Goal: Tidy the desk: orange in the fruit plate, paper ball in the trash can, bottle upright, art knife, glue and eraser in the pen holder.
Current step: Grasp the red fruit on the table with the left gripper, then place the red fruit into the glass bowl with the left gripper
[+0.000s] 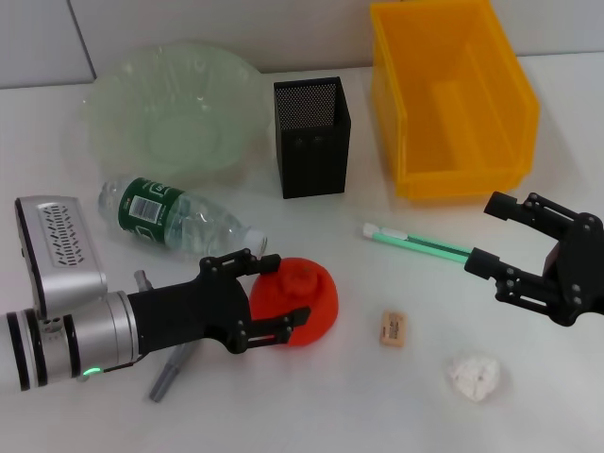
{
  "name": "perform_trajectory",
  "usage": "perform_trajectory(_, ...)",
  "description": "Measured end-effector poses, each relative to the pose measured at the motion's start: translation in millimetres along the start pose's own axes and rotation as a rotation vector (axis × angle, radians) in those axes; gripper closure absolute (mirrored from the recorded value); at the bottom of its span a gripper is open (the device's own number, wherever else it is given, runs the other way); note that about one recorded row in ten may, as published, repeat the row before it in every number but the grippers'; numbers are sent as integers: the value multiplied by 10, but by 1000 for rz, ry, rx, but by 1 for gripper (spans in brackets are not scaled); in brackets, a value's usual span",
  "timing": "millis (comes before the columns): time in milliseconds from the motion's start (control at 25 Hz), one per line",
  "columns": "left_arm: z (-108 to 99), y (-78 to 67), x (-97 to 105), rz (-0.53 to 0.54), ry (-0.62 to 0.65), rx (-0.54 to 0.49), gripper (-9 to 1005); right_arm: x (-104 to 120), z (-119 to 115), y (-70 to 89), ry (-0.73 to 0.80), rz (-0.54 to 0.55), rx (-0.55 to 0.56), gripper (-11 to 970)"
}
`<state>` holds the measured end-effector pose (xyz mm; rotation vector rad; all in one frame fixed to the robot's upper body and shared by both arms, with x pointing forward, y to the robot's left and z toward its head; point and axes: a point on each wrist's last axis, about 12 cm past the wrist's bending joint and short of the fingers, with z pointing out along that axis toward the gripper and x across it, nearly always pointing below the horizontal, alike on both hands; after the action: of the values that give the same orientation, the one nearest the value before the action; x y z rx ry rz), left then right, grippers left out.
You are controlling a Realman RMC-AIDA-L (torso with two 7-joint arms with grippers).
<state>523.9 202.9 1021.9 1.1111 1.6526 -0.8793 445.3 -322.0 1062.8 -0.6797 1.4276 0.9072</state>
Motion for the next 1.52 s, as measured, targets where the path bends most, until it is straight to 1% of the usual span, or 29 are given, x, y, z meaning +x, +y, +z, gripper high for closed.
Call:
perform_trajectory(160,11,5,5,14,10,-2,244,0,-1,2,-1,0,0,197)
perform_trajectory(280,17,26,26,9,26,-24,247,1,-7,2,-2,0,3,197)
perform_trajectory(520,27,7,12,3,14,-10,428,-1,-14,-1,-4,-1,9,198)
perform_trajectory(600,26,-23,-16,2,-7,20,559,2,-22,3,-4,0,11,198)
perform_trajectory(640,20,-42,-39,4,-26,39,624,3,-28,5,-5,0,14,198)
perform_trajectory(680,-41,-81,-137,13,-105,95,667,3,-41,4,-8,0,21,198)
perform_trajectory(720,-41,-81,-137,13,-105,95,710,3,-41,4,-8,0,21,198)
perform_trajectory(800,-170,-60,-250,23,-201,103,796,-2,-53,-1,-12,-1,31,198)
perform_trajectory(840,-253,-19,-310,24,-255,75,839,-3,-56,-3,-14,-2,34,198)
perform_trajectory(880,-337,38,-371,25,-305,34,843,-4,-60,-4,-16,-2,38,198)
perform_trajectory(960,-452,200,-482,17,-382,-82,852,-5,-61,-5,-16,-2,38,198)
perform_trajectory(1000,-497,308,-537,13,-409,-155,856,-4,-62,-4,-16,-2,38,198)
perform_trajectory(1040,-502,368,-558,11,-411,-192,861,-4,-61,-4,-16,-2,38,198)
perform_trajectory(1080,-504,472,-605,9,-414,-252,865,-4,-60,-3,-15,-2,37,198)
perform_trajectory(1120,-504,472,-605,9,-414,-252,869,-4,-56,-3,-15,-2,35,198)
perform_trajectory(1160,-451,712,-713,-1,-392,-377,873,-4,-48,-4,-15,-2,31,198)
perform_trajectory(1200,-435,747,-736,-2,-389,-392,878,-3,-38,-3,-15,-1,28,198)
perform_trajectory(1240,-403,828,-777,-10,-378,-432,882,-3,-31,-3,-16,0,26,198)
perform_trajectory(1320,-403,828,-777,-10,-378,-432,891,-3,-21,-4,-17,1,24,198)
perform_trajectory(1360,-360,909,-818,-18,-360,-470,895,-3,-18,-5,-17,1,23,198)
perform_trajectory(1400,-203,1073,-914,-29,-292,-532,905,-4,-15,-6,-17,1,22,198)
perform_trajectory(1440,-203,1073,-914,-29,-292,-532,915,-6,-10,-9,-18,0,21,198)
perform_trajectory(1480,-131,1128,-952,-29,-261,-554,925,-8,-3,-11,-18,-1,19,198)
perform_trajectory(1520,-131,1128,-952,-29,-261,-554,927,-11,1,-14,-18,-2,18,198)
